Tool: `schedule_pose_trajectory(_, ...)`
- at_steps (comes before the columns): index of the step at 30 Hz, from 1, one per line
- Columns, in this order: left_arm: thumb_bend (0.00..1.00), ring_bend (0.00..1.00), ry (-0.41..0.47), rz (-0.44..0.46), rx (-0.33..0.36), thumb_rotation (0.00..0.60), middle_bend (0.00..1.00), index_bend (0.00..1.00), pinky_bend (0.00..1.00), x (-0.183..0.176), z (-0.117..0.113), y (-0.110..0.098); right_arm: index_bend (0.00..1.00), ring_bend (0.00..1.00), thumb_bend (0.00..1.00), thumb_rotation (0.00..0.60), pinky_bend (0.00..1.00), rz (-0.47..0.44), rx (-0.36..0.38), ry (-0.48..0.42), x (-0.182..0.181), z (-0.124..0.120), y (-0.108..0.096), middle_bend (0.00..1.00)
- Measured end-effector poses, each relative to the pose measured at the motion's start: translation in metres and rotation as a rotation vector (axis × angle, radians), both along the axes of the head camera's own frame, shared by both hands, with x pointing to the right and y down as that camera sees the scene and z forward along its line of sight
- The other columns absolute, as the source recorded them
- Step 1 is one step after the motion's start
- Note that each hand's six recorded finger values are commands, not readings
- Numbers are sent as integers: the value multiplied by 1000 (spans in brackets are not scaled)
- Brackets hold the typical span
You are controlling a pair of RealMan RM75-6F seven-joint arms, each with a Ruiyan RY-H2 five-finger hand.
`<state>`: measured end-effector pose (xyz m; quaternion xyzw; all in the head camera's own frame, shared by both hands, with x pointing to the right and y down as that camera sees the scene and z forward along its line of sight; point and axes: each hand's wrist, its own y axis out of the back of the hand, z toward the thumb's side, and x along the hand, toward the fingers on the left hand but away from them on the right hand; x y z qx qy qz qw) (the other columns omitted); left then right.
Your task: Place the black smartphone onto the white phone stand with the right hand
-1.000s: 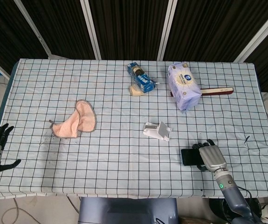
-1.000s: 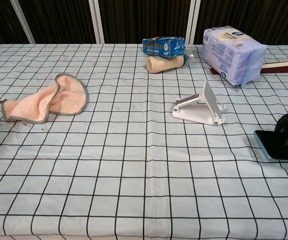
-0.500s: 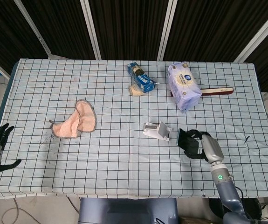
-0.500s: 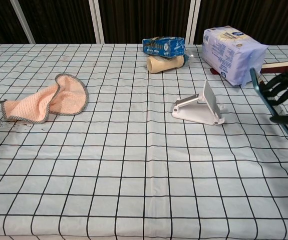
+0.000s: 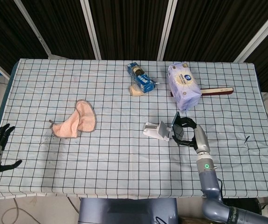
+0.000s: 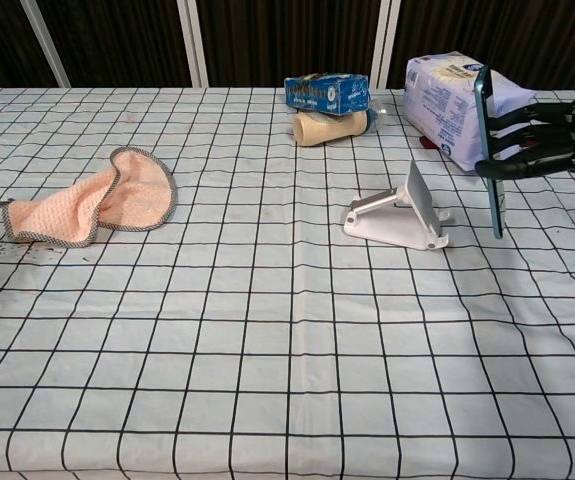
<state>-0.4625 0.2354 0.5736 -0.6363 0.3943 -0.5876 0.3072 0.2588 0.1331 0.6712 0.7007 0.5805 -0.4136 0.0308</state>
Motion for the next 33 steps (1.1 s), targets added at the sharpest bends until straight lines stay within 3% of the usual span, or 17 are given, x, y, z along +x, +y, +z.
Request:
schedule_pose_trajectory(10,0,0,9,-2,-8,600,0,0,0,0,1,0,634,432,740,600,169,39,78,-28,-11,14,-2,512)
schedule_pose_trajectory(33,0,0,22,-17,-25,600,0,0,0,-1,2,-1,634,432,740,600,169,65,99,-98,-34,41,7,512)
